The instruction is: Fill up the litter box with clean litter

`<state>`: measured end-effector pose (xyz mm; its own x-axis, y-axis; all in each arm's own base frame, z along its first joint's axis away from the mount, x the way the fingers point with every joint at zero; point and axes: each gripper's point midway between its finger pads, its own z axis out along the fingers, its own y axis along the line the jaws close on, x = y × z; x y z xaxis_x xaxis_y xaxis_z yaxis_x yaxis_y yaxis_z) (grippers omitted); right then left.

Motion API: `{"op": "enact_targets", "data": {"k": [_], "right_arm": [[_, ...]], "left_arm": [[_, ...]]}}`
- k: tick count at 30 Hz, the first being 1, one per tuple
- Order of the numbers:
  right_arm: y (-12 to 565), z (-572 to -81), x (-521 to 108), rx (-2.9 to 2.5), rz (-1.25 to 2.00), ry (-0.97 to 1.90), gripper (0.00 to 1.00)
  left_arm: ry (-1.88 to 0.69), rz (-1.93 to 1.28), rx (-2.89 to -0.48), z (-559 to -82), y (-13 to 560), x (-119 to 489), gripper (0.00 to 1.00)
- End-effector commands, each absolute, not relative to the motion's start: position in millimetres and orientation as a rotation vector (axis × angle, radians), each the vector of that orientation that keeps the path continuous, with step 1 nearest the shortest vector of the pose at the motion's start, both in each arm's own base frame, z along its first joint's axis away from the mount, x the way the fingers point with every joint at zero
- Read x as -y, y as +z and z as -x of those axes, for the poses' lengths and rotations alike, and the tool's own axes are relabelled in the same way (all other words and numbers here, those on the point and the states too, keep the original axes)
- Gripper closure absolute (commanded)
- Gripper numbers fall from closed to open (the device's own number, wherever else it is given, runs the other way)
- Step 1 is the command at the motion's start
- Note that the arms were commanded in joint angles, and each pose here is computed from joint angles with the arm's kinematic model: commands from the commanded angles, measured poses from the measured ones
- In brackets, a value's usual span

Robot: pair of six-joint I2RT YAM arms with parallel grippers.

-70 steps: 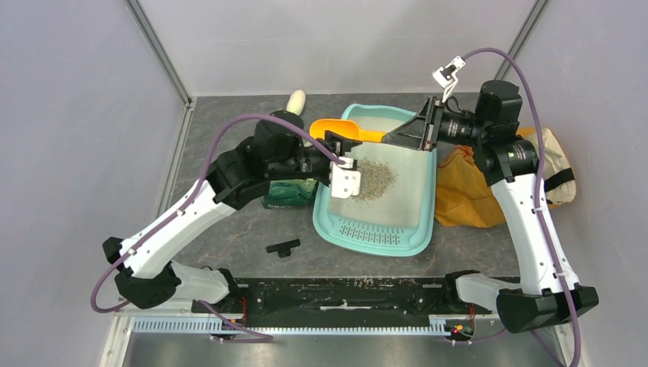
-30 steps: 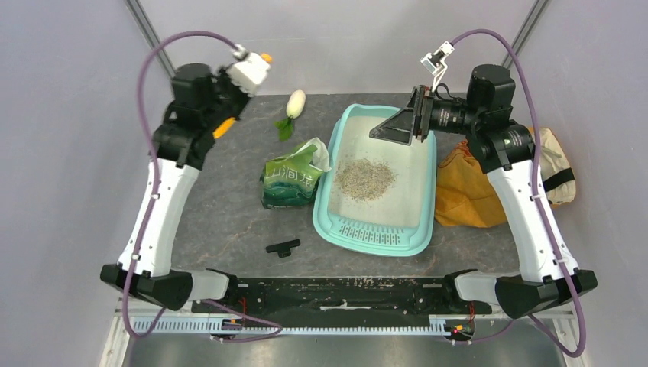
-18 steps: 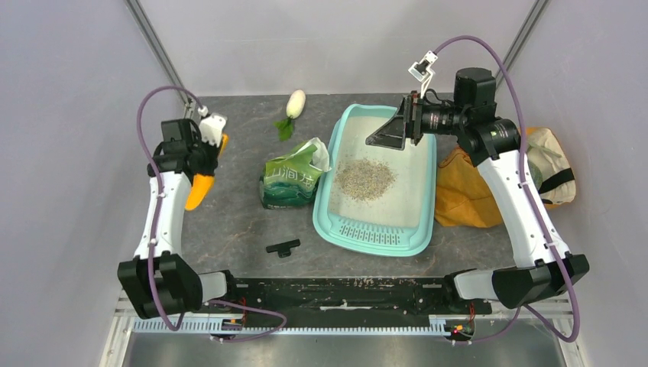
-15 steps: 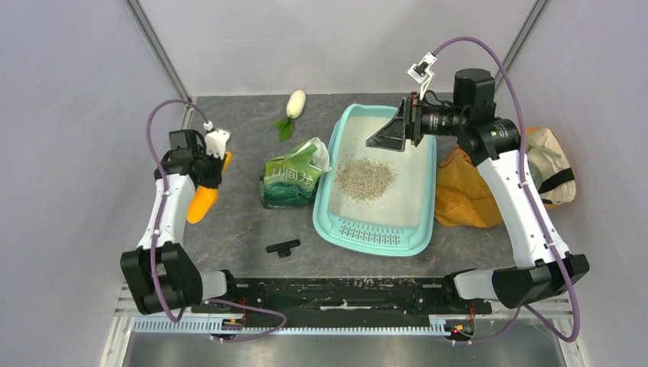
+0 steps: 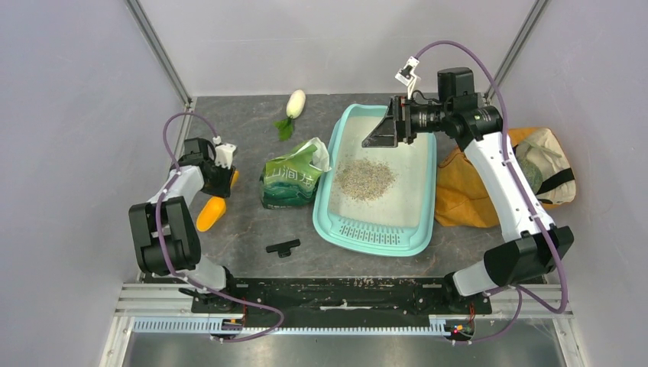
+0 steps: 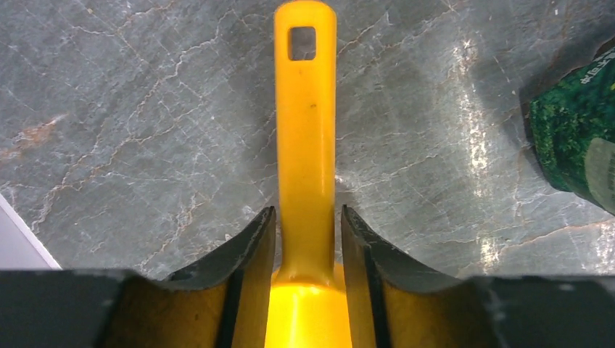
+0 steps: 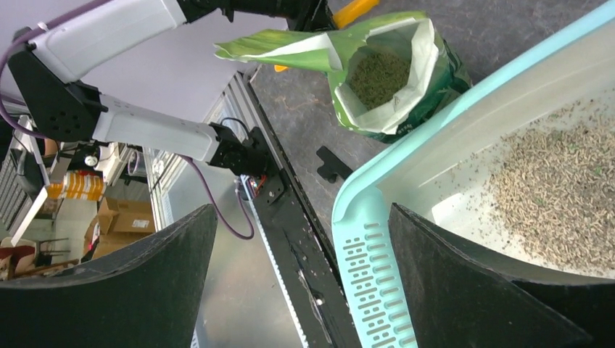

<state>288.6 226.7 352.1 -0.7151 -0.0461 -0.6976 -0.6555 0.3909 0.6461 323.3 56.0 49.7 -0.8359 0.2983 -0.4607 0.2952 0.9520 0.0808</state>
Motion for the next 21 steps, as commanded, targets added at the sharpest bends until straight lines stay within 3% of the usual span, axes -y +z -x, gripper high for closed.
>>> {"op": "enact_targets", "data": {"k": [1, 6, 10, 16, 21], "right_arm": [[361.8, -290.3, -227.2, -2.029, 0.669, 1.327, 0.07], [338.1, -308.3, -228.0, -2.108, 0.609, 1.303, 0.16], [315.8, -331.5, -228.7, -2.172, 0.513, 1.211, 0.3], [286.8, -355.9, -252.7, -2.256, 0.498, 1.179, 0.34], [261.9, -377.8, -273.6, -2.313, 0.49, 1.069, 0.32]], "left_arm": [[0.009, -0.409, -2.591, -329.9, 50.4, -59.2, 0.46], [-0.083, -0.465, -2.531, -327.7, 82.7, -45.6, 0.34], [-0.224, -0.671, -2.254, -326.3, 183.4, -8.0, 0.29], [-0.478, -1.025, -1.783, -274.9, 314.7, 68.6, 0.23], [-0.416, -1.197, -1.698, -261.8, 338.7, 117.3, 0.15]]}}
